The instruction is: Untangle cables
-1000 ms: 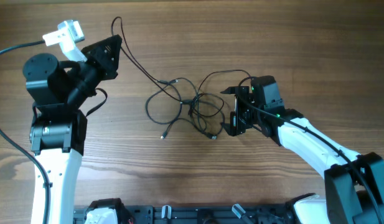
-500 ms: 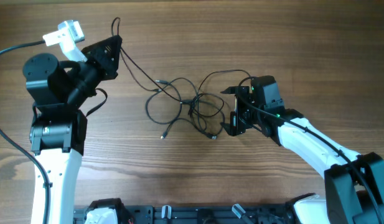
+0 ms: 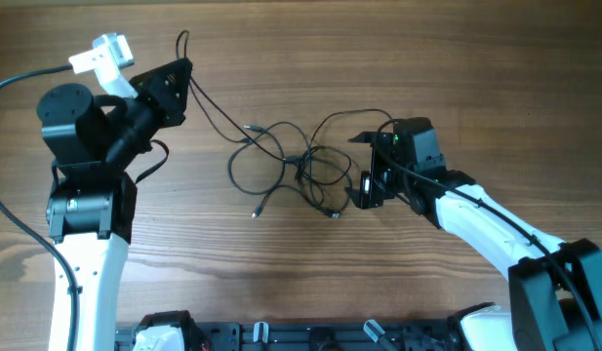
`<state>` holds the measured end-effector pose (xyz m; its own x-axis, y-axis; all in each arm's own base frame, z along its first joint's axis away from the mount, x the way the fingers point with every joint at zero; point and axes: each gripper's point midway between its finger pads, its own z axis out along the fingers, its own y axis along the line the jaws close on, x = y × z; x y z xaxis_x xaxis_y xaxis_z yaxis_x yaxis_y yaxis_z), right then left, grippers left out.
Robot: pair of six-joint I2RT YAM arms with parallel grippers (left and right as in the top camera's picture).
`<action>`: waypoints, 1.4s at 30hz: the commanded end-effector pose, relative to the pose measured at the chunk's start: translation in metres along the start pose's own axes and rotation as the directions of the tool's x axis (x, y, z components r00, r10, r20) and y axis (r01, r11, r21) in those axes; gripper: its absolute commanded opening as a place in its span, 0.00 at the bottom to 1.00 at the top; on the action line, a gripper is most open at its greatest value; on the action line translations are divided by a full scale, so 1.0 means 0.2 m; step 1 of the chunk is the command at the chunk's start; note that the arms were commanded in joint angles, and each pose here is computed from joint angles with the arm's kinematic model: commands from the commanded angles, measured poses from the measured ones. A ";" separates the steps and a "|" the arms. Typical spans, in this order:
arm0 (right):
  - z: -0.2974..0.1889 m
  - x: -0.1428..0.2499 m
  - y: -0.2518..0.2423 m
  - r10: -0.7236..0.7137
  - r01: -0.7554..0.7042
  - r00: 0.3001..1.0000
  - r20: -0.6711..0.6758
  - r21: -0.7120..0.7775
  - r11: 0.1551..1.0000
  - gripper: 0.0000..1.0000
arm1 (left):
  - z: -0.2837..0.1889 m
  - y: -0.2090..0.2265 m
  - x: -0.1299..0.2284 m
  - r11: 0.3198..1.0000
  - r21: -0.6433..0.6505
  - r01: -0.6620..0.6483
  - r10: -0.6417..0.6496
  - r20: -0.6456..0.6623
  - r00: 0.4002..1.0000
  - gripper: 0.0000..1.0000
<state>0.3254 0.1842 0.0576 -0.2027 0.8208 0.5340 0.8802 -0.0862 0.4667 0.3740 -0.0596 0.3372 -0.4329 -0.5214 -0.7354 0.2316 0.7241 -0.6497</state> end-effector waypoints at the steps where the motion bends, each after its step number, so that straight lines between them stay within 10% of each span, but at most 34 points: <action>1: 0.01 -0.09 0.03 0.089 -0.085 0.991 0.102 -0.043 0.995 1.00 | 0.00 -0.02 0.00 1.000 0.007 -0.008 0.008 -0.001 1.000 0.04; 11: 0.02 -0.04 0.04 -0.202 0.204 0.977 0.075 -0.030 0.978 1.00 | 0.00 -0.04 0.01 0.999 0.037 0.023 -0.022 -0.021 1.000 0.04; 42: 0.27 0.04 -0.22 -0.058 0.051 0.995 0.079 0.091 0.995 1.00 | 0.05 -0.25 0.10 0.985 0.154 0.076 -0.065 -0.079 0.995 0.04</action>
<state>0.3112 0.2303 0.0173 -0.2611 0.8451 0.4665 0.8852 0.0170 0.4648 0.3630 -0.1076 0.3489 -0.5100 -0.5302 -0.6773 0.3173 0.6159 -0.7211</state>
